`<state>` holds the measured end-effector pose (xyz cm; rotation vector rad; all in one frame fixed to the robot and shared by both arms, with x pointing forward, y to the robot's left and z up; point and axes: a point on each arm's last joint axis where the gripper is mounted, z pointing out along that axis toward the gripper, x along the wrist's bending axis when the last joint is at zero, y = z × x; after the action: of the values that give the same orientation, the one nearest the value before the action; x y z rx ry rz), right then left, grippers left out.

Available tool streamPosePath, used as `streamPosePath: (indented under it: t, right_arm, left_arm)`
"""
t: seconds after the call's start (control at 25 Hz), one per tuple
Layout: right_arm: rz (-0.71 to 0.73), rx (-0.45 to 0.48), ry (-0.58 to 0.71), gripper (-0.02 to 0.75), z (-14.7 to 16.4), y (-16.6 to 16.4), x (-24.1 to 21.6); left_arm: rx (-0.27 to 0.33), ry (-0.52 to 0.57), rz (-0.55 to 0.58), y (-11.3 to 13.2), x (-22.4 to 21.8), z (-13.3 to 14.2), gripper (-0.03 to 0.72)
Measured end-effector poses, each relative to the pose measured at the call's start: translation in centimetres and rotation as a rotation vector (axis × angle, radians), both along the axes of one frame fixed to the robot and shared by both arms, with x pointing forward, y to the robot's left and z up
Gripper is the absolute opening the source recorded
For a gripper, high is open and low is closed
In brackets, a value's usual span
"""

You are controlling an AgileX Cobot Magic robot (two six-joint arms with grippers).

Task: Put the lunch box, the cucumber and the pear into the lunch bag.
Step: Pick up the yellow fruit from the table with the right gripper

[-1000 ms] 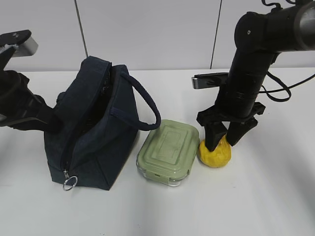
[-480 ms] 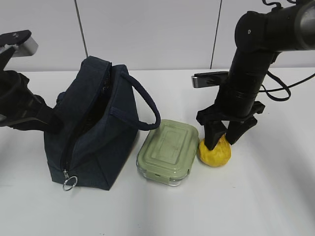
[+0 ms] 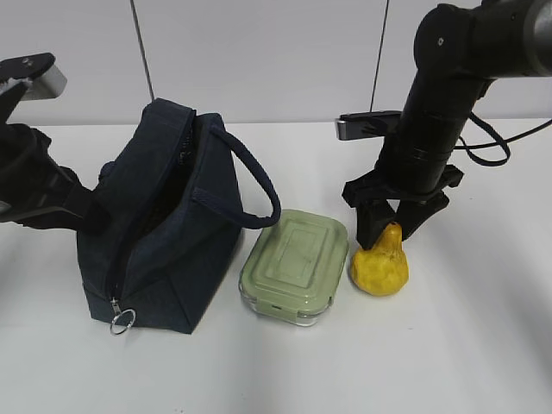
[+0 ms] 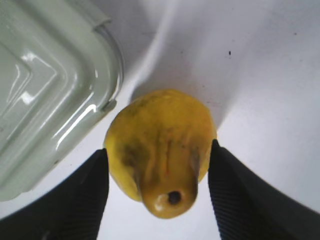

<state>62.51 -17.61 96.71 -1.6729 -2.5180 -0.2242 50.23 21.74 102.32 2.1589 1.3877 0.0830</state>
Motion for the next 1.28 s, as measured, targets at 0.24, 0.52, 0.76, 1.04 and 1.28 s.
streamPosePath:
  t: [0.24, 0.52, 0.76, 1.04, 1.28]
  right_arm:
    - [0.017, -0.030, 0.021, 0.486, 0.0, -0.3, -0.2]
    - [0.019, -0.034, 0.024, 0.483, 0.0, -0.3, -0.2]
    - [0.019, -0.034, 0.024, 0.232, 0.0, -0.3, -0.2]
    - [0.024, -0.044, 0.015, 0.164, 0.2, -0.4, -0.3]
    - [0.035, -0.047, -0.067, 0.161, 4.3, -0.9, -1.2]
  left_arm:
    - [0.000, 0.000, 0.000, 0.0, 0.0, 0.0, 0.002]
    - [0.000, 0.000, 0.000, 0.0, 0.0, 0.0, 0.002]
    - [0.000, 0.001, -0.001, 0.0, 0.0, 0.0, 0.002]
    - [0.000, 0.001, -0.001, 0.0, 0.0, 0.0, 0.002]
    - [0.000, 0.001, -0.001, 0.0, 0.0, 0.0, 0.002]
